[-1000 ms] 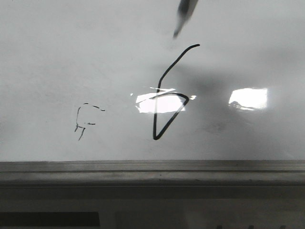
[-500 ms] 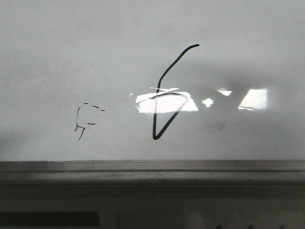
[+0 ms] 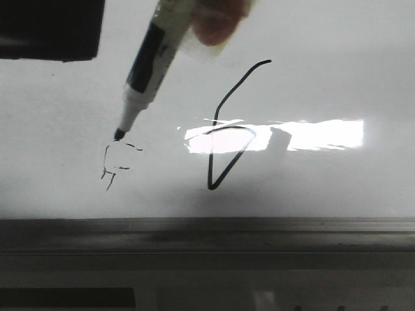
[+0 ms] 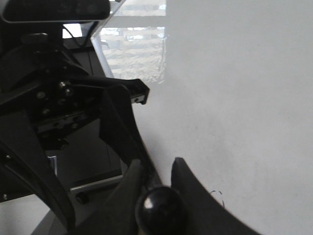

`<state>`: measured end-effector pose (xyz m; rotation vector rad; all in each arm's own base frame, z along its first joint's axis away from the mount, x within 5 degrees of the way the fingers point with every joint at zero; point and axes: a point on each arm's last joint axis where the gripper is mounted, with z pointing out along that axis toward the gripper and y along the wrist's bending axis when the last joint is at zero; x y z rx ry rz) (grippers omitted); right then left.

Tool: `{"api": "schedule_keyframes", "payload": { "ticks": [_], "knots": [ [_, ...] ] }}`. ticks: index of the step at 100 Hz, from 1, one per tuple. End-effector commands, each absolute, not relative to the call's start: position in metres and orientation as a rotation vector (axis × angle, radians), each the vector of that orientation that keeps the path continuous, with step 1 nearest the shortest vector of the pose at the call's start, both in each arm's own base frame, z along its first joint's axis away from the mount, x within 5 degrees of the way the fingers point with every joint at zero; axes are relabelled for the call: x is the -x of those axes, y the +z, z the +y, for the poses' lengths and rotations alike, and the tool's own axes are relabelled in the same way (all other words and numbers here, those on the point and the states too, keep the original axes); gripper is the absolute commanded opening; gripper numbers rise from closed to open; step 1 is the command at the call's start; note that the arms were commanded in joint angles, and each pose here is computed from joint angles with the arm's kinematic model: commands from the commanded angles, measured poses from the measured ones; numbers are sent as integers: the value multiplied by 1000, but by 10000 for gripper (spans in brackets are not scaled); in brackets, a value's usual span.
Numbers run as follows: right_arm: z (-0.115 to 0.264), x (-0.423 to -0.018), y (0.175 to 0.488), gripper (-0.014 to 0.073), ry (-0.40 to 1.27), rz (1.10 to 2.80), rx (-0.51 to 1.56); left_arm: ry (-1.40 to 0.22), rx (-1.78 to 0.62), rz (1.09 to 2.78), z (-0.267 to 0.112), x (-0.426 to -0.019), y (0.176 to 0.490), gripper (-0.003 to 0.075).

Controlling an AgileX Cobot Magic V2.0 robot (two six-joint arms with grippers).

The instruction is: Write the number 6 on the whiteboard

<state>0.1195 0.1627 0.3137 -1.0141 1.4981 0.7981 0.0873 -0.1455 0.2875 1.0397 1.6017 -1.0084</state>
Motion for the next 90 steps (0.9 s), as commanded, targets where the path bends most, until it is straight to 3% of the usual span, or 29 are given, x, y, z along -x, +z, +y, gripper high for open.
{"api": "schedule_keyframes", "payload": {
  "ticks": [1,52,79,90],
  "knots": [
    [166,-114,327,-71,898,1432,1011,-1063,-1052,1545,-149,-84,301,408],
    [177,-113,317,-71,979,1420,1106,-1168,-1086,1595,-167,-95,296,335],
    [178,-114,316,-71,978,1426,1110,-1183,-1083,1607,-171,-98,295,158],
    [178,-116,314,-71,956,1441,1102,-1201,-1086,1618,-171,-97,295,160]
  ]
}}
